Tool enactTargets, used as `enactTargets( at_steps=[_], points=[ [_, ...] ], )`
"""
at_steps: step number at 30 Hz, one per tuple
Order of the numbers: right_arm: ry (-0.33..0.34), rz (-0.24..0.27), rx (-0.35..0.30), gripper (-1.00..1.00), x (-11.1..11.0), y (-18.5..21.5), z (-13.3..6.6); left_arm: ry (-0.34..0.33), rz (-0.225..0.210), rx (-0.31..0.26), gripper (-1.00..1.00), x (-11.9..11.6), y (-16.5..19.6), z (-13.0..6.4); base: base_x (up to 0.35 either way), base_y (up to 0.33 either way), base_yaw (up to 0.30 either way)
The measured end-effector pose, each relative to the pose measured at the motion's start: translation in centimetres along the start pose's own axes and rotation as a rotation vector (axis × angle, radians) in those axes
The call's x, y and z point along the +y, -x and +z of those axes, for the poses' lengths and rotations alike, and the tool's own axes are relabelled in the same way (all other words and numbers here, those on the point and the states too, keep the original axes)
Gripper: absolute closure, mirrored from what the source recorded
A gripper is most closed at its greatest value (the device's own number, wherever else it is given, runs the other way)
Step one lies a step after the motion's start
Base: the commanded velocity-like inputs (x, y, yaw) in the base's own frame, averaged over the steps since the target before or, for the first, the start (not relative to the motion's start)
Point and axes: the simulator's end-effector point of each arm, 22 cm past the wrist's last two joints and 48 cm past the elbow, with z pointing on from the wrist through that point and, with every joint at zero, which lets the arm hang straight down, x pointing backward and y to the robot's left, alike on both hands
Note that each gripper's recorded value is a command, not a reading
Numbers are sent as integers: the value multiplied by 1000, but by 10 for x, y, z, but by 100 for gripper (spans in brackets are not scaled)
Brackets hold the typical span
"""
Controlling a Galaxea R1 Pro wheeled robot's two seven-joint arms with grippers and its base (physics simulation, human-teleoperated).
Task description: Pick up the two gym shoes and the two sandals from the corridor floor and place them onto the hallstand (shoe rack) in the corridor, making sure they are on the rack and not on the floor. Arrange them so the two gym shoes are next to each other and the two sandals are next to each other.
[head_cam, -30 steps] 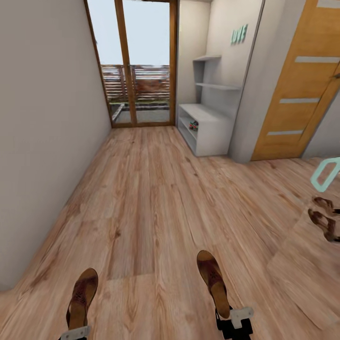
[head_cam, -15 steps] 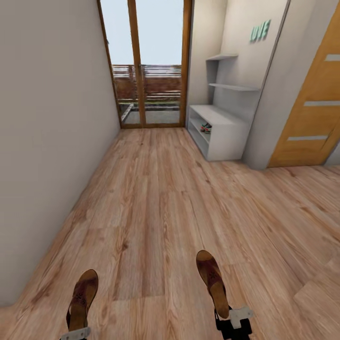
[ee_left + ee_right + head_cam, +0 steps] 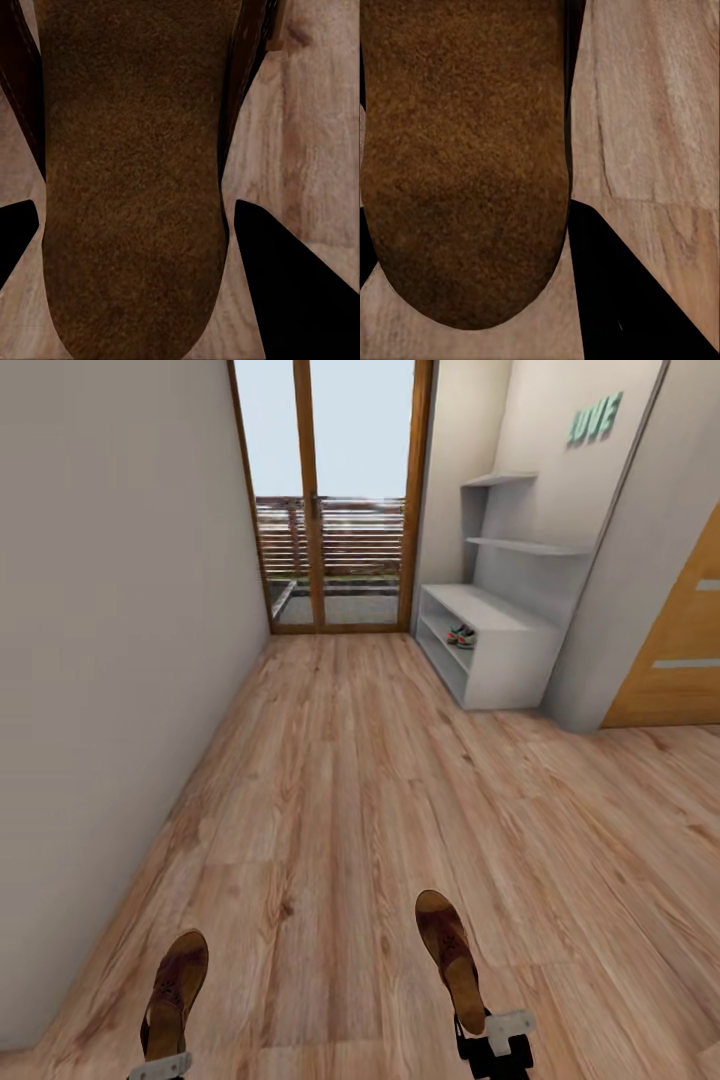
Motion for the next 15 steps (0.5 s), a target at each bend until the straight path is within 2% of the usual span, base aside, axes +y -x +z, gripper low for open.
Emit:
enactTargets(
  at_steps=[8,15],
  points=[
    [0,-1,0,100,0,0,0,0,0,0,100,0,0,0,295,183,0],
    [-1,-1,0,100,-1,0,0,-1,1,0,100,0,0,0,315,128,0]
  ],
)
